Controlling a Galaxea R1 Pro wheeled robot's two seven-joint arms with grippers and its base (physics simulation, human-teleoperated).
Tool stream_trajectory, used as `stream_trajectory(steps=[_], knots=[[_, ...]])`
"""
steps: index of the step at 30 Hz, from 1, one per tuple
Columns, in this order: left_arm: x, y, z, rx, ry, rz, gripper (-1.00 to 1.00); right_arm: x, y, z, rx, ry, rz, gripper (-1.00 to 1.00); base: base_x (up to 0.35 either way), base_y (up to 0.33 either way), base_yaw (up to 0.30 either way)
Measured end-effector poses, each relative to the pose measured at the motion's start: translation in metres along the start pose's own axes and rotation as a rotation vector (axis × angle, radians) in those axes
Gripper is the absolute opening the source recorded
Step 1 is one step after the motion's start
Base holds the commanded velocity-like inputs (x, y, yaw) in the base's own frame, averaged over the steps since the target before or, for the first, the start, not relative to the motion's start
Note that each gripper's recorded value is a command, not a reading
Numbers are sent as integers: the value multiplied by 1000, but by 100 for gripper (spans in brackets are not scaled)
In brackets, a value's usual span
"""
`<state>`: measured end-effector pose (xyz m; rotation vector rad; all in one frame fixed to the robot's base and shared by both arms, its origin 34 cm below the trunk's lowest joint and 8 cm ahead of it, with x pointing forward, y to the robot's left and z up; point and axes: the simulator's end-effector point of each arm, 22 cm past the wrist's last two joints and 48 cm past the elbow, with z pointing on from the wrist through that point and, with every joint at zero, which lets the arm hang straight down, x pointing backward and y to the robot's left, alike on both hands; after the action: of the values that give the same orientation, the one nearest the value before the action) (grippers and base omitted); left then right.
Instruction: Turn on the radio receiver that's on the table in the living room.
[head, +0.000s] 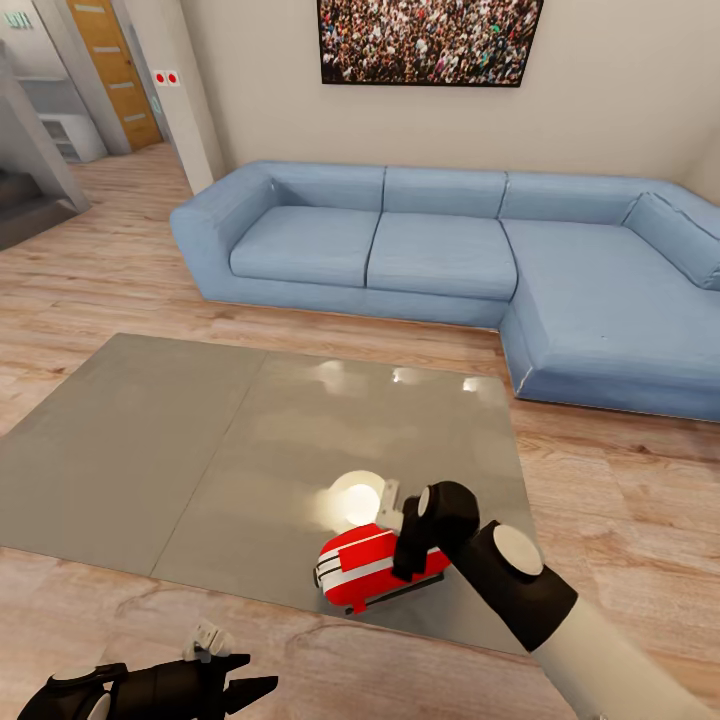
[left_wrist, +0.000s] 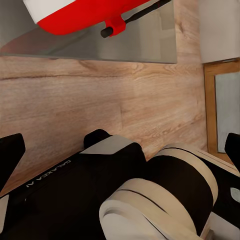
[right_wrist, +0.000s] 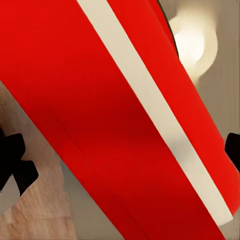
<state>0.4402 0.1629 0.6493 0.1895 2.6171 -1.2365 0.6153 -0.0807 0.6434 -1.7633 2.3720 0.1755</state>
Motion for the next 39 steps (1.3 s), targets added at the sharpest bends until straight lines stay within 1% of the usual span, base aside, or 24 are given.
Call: stream_trajectory(steps=[4, 10, 11, 20, 26, 28, 32, 35, 36, 37, 38, 39], knots=[[0, 0, 0, 0, 0, 0, 100, -3, 4, 7, -25, -3, 13, 100, 0, 0, 0], [0, 0, 0, 0, 0, 0, 100, -3, 5, 8, -31, -4, 14, 100, 0, 0, 0], [0, 0, 0, 0, 0, 0, 100, -3, 5, 8, -31, -4, 14, -100, 0, 0, 0], [0, 0, 0, 0, 0, 0, 100, -2, 3, 8, -30, -6, 24, -100, 0, 0, 0], [0, 0, 0, 0, 0, 0, 100, -2, 2, 8, -28, -9, 20, -100, 0, 0, 0], [0, 0, 0, 0, 0, 0, 100, -1, 0, 7, -18, -3, 18, -100, 0, 0, 0], [0, 0, 0, 0, 0, 0, 100, 1, -12, 2, 33, 14, -3, -100, 0, 0, 0], [0, 0, 0, 0, 0, 0, 100, -9, -26, -16, 75, -27, 1, -100, 0, 0, 0], [0, 0, 0, 0, 0, 0, 100, -14, -30, -25, 84, -50, 6, -100, 0, 0, 0], [0, 0, 0, 0, 0, 0, 100, -21, -34, -39, 88, -83, 12, -100, 0, 0, 0], [0, 0, 0, 0, 0, 0, 100, -22, -43, -72, 97, -111, 31, -100, 0, 0, 0], [0, 0, 0, 0, 0, 0, 100, -26, -53, -81, 141, -125, 12, -100, 0, 0, 0]])
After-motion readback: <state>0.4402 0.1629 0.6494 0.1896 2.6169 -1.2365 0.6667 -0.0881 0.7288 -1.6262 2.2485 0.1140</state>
